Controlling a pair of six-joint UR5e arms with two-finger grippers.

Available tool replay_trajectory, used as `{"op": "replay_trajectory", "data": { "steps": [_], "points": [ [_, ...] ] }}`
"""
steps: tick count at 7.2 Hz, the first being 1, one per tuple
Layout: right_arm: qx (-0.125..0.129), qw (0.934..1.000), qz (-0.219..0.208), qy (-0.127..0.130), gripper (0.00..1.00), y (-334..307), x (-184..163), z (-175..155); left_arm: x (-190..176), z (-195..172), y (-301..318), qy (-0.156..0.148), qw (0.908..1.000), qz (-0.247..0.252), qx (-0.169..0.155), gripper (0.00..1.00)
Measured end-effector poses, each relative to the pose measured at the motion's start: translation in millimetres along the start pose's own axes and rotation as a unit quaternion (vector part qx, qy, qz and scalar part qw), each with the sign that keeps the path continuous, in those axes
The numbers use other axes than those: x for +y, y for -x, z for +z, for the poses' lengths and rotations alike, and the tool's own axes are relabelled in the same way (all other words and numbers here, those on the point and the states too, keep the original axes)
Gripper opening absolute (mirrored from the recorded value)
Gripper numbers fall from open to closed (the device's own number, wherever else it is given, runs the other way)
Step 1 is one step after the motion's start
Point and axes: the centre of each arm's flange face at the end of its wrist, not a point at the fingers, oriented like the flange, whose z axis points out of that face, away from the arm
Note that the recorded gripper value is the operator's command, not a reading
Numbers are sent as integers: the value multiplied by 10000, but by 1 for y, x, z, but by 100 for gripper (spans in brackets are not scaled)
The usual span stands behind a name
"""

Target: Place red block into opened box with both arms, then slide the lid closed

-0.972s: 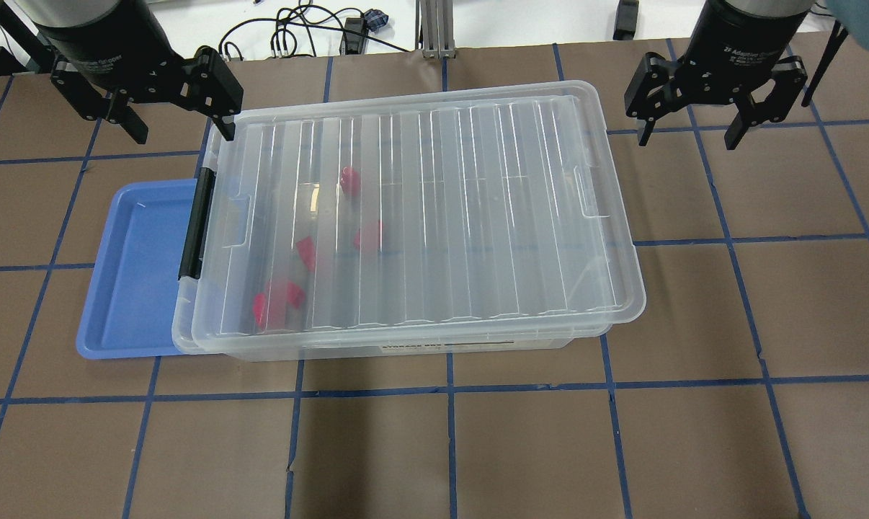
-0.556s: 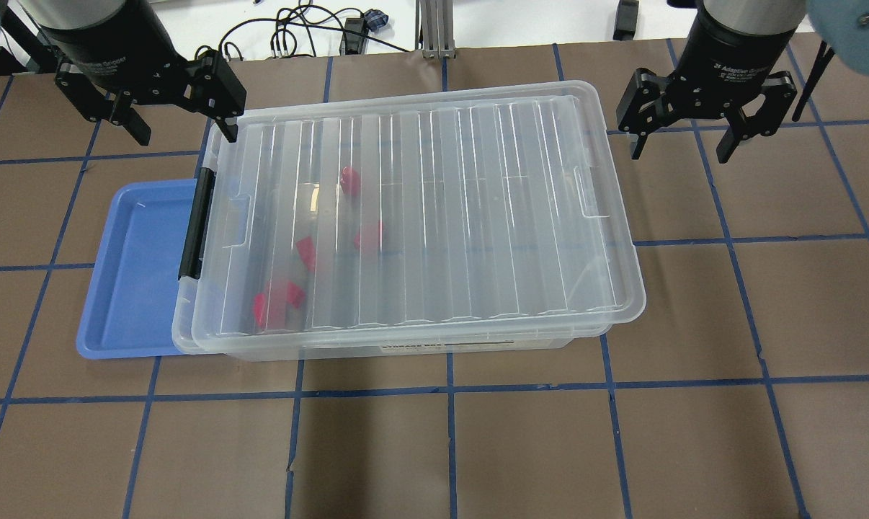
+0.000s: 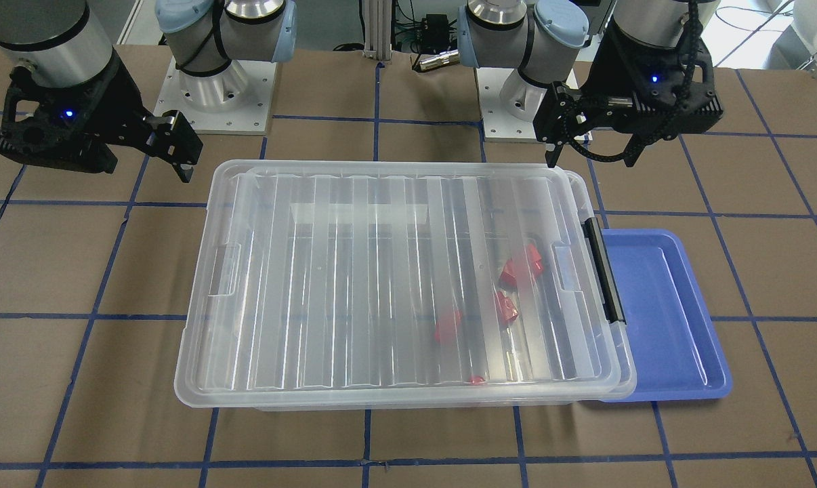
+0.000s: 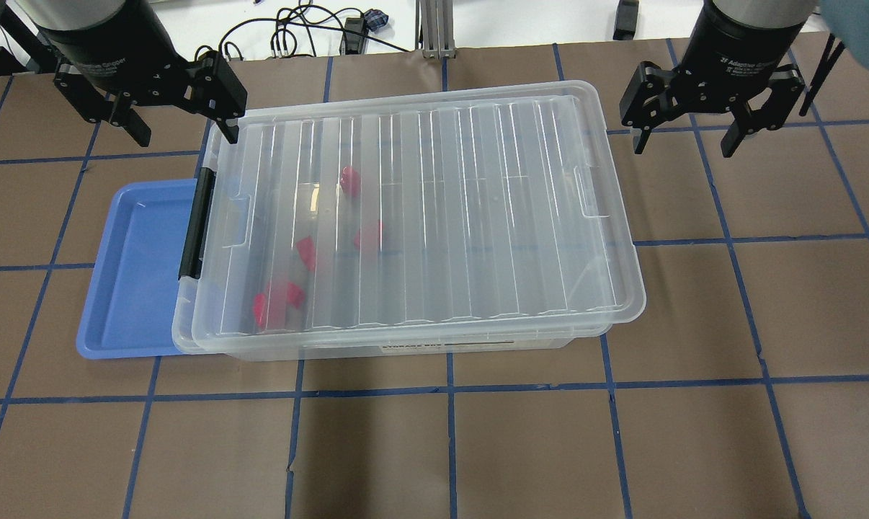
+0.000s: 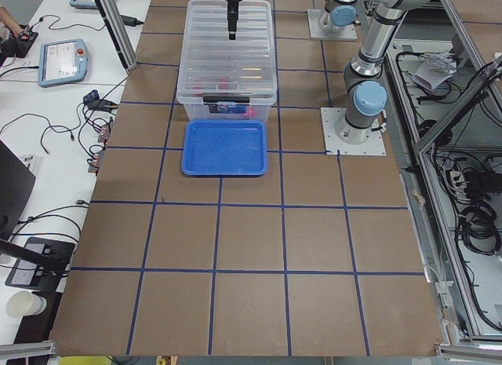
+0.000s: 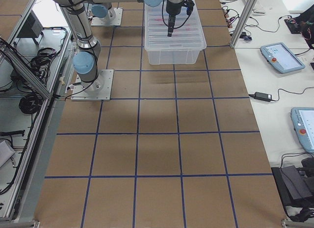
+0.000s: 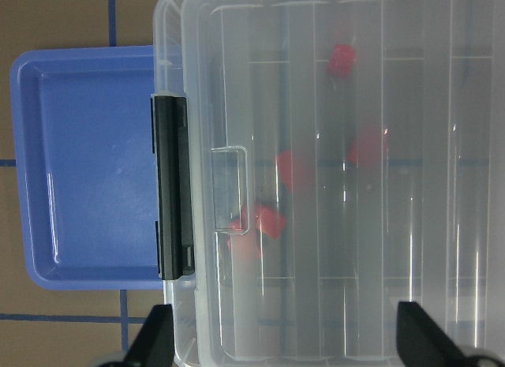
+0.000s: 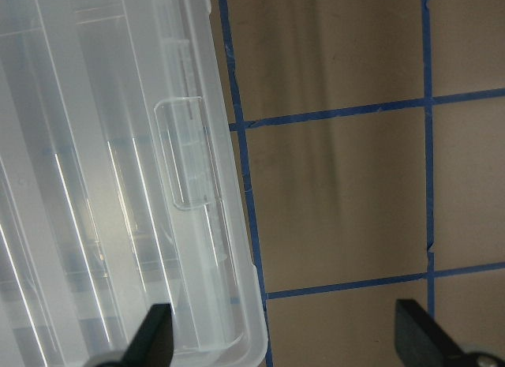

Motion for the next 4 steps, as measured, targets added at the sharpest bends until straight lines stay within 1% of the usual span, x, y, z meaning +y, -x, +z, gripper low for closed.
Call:
{"op": "replay_trajectory", "data": {
  "steps": [4],
  "points": [
    [8,10000,28,-80,100,0,-2,-2,2,-2,0,-14,10000,4,-3,100]
  ]
}}
